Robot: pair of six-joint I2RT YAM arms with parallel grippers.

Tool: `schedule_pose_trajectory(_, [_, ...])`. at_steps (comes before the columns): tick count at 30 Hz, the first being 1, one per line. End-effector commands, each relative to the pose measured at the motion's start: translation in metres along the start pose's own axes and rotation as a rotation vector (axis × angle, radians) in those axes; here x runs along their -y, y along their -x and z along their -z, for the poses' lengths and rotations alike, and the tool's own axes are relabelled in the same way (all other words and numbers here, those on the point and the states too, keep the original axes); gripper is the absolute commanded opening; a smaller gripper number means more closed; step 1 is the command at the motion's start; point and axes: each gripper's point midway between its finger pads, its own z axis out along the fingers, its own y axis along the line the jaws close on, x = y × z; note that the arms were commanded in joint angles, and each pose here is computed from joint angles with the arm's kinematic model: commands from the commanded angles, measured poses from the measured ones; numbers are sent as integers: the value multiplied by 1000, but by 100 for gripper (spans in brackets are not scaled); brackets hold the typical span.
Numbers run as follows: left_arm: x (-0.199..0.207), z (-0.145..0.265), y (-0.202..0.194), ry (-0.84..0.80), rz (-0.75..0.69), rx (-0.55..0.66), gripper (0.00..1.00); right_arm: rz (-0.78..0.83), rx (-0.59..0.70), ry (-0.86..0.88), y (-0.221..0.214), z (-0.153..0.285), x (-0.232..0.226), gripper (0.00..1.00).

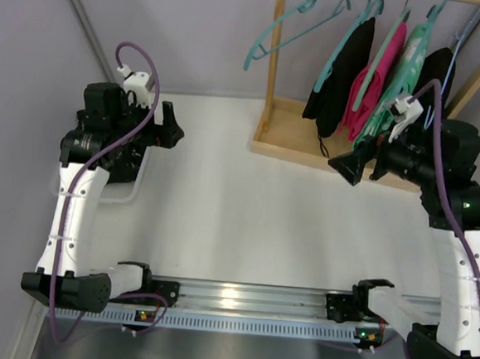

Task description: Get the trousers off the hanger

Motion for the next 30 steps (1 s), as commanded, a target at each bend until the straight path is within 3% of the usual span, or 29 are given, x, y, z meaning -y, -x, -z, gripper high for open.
schedule_pose_trajectory(1, [-4,12,41,56,-21,132,98,25,207,64,78,9,-23,99])
schedule_pose_trajectory(9, [18,35,76,-18,-69,229,99,37,434,17,176,2,-20,99])
schedule_pose_trajectory(18, [28,39,72,-65,-50,237,98,-168,722,-142,256,-10,16,99])
schedule_pose_trajectory(30, [26,47,68,-33,-31,253,98,-429,749,-385,253,-69,82,88])
